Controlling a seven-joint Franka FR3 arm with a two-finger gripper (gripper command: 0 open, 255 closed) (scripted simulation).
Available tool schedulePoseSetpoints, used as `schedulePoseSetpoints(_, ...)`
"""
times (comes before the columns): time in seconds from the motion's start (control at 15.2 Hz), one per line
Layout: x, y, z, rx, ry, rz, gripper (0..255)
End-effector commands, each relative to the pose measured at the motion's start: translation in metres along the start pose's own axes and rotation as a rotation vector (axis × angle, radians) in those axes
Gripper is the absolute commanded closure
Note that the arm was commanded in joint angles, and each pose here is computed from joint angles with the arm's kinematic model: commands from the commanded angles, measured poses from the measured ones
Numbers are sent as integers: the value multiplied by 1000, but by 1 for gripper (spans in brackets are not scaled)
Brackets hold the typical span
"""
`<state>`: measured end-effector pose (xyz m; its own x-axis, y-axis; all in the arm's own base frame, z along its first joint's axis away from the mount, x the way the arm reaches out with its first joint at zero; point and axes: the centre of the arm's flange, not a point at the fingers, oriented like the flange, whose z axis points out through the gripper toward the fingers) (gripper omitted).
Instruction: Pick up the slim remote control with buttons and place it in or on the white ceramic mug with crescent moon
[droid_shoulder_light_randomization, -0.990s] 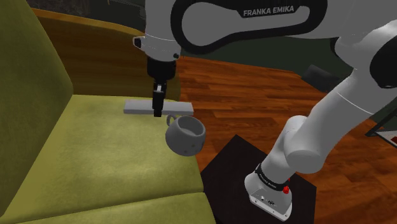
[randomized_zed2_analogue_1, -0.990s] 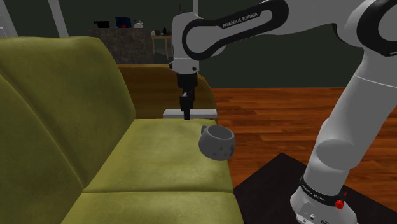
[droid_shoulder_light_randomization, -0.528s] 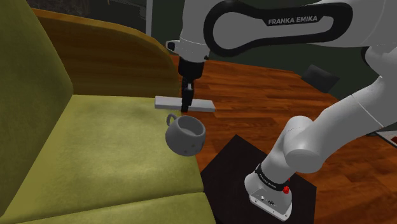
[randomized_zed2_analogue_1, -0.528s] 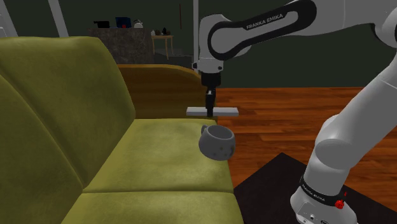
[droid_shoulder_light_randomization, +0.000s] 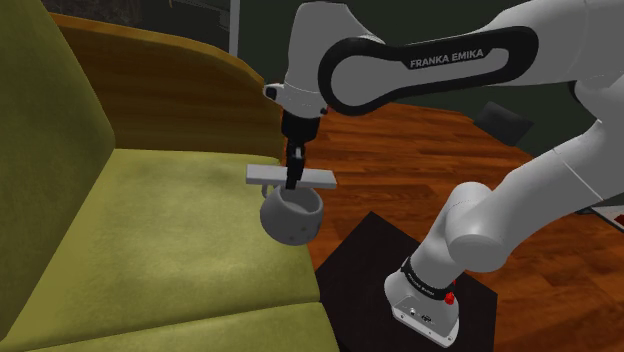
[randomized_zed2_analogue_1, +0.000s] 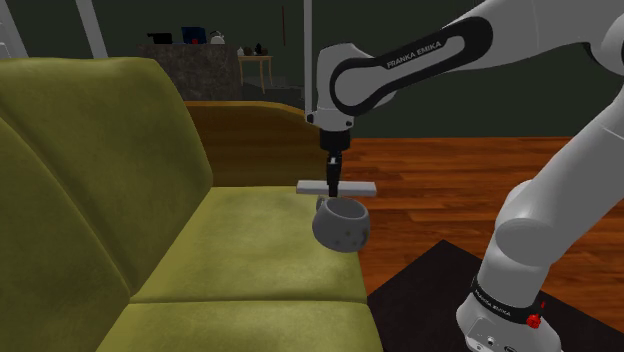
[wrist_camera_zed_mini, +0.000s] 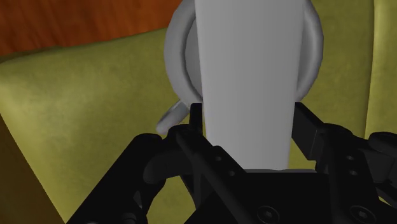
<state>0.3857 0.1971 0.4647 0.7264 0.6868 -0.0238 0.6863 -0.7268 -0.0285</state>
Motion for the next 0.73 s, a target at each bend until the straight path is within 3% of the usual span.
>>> schedulePoseSetpoints(0.0,-1,0,12,0,1,0,255)
schedulePoseSetpoints(0.26,-1,1,30,0,1,0,255)
schedulePoseSetpoints(0.66,-1,1,30,0,1,0,255)
